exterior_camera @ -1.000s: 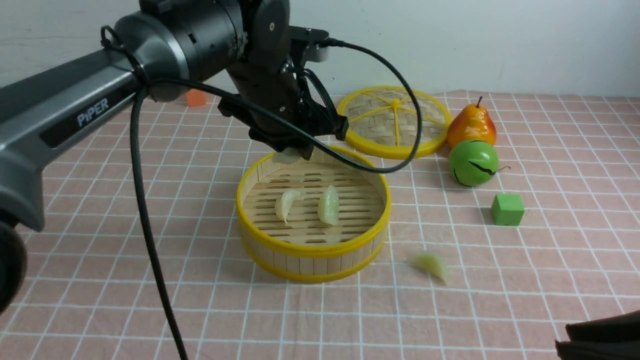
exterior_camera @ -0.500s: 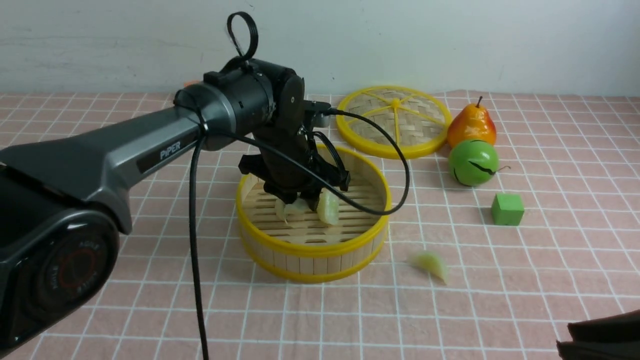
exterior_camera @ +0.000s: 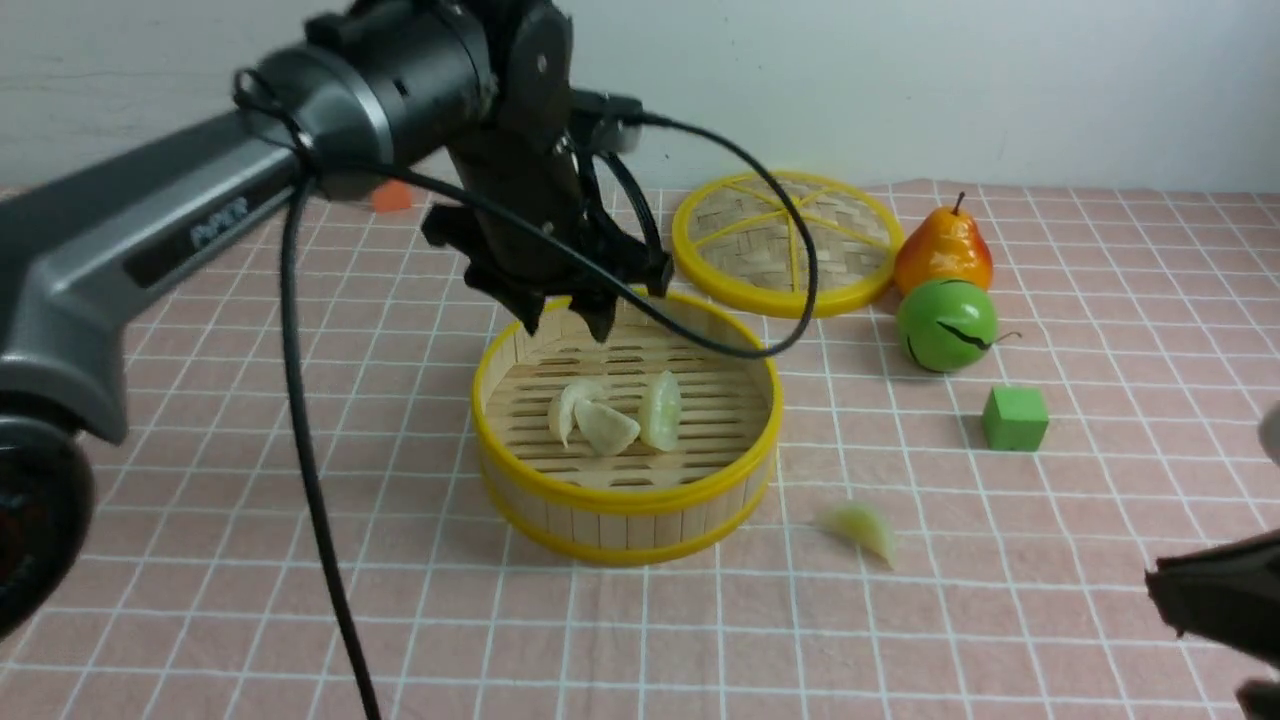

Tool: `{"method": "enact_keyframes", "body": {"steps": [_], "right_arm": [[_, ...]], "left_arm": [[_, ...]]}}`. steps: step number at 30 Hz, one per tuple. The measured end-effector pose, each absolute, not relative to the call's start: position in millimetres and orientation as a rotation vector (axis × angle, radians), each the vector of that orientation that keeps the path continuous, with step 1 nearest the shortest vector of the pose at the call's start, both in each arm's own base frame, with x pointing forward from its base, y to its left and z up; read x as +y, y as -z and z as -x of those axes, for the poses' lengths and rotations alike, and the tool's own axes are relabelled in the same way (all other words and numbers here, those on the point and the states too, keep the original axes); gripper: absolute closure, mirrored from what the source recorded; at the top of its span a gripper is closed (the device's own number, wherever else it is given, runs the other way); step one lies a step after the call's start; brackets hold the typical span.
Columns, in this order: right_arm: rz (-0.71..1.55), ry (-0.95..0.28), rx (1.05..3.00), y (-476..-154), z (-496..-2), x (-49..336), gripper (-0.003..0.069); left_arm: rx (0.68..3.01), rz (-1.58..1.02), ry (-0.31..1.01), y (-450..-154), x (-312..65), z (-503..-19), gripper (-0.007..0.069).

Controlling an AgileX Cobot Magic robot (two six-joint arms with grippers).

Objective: Put the dumplings into the steamer on the table with the pink tablecloth.
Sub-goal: 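Reach for and grasp a dumpling lying on the table beside the steamer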

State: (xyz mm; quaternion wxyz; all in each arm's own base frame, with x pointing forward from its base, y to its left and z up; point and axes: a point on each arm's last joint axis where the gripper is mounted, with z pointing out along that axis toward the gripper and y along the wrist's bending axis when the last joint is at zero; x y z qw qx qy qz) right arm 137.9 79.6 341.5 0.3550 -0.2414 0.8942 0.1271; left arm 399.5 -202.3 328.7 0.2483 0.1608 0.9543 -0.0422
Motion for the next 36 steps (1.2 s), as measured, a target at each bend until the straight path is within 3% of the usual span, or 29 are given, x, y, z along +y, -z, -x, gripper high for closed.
{"method": "enact_keyframes", "body": {"steps": [6, 11, 15, 20, 27, 32, 36], "right_arm": [[0.668, -0.195, 2.384, -359.5, -186.5, 96.3, 0.0679], [0.739, -0.254, 2.488, -345.8, -222.2, 121.3, 0.0679], [0.857, -0.291, 2.592, -325.0, -247.7, 138.6, 0.0679], [0.907, -0.271, 2.651, -303.9, -271.8, 139.2, 0.0679], [0.964, -0.241, 2.701, -263.2, -300.9, 142.5, 0.0636], [0.932, -0.225, 2.659, -244.7, -320.0, 149.3, 0.0466], [0.937, -0.172, 2.630, -226.0, -336.0, 152.5, 0.0273]], "left_arm": [[2.429, -0.398, 0.140, -426.6, -170.3, -344.3, 0.0387], [2.295, -0.367, 0.186, -479.0, -145.9, -298.2, 0.0529], [2.239, -0.350, 0.206, -500.5, -120.6, -250.2, 0.0633], [2.250, -0.336, 0.211, -494.0, -94.6, -200.6, 0.0638], [2.346, -0.353, 0.182, -439.7, -61.7, -137.4, 0.0638], [2.401, -0.366, 0.194, -400.2, -46.4, -103.9, 0.0638], [2.432, -0.370, 0.216, -377.7, -40.2, -87.5, 0.0638]]}}
